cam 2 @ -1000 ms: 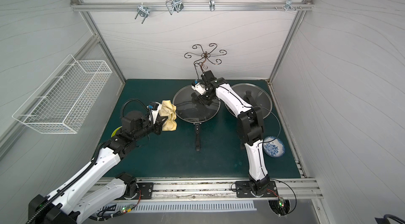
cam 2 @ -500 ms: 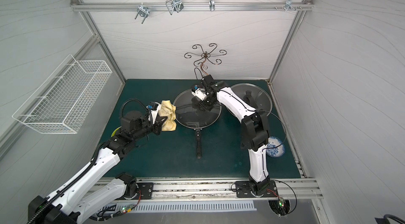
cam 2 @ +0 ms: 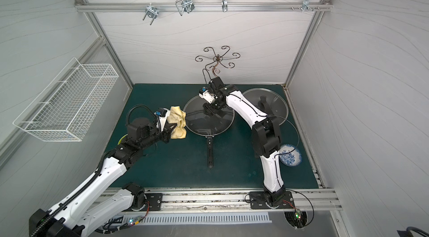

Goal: Wipe the pot lid with a cloth
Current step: Pick up the pot lid from the cooking pot.

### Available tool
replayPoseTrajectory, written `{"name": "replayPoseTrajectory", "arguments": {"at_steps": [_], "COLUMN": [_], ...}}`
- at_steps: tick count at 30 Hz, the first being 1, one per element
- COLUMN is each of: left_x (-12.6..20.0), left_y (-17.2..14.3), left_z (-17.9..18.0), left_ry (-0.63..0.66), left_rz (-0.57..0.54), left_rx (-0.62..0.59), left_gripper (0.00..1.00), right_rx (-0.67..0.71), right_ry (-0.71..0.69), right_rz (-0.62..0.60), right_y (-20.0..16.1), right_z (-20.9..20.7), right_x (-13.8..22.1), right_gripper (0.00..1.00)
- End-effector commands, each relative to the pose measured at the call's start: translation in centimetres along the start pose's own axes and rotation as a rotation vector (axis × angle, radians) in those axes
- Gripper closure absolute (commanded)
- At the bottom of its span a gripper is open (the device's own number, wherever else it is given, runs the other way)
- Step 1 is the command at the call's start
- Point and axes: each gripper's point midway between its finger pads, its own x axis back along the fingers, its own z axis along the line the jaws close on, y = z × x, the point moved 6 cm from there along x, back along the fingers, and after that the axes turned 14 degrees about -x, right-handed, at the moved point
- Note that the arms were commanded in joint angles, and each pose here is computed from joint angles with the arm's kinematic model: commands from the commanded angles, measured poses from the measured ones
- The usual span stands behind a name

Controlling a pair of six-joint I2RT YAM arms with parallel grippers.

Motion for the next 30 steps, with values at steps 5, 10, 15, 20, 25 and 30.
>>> {"name": "replayPoseTrajectory", "arguments": {"at_steps": [5,10,15,20,25,30], "left_x": [0.8,0.9,0.8,0.9,0.8,0.9], "left_y": [1.0,0.8,0.7,0.7,0.6,0.6], "left_z": [0.2,0.3,0.3,0.4,0.4,0.4], "left_ry": [0.014,0.025,0.029,0.035,0.033,0.029], "left_rz": [-0.048,-0.049,-0.049,-0.051,-0.050,-0.050], "left_rx": [-0.028,-0.023,-0.023,-0.021,-0.022,-0.029], "left_gripper": [1.00,1.00,1.00,1.00,1.00,1.00], "right_rx": [-0.001,0.005,0.011,0.048,0.035,0.019], "right_ry": [0.018,0.015,0.011,-0.012,0.004,0.014], "right_rz": [0.018,0.053,0.075,0.093,0.112,0.099], "right_y": [0.4,-0.4,-0.7,-0.7,-1.1,-0.6], "right_z": [0.1,0.0,-0.2,-0.1,0.0,0.3], "right_x": [-2.2,-2.8,-3.4,-2.8,-3.3,-2.9], "right_gripper": [0.44,0.47,0.53,0.55,0.67,1.00]}}
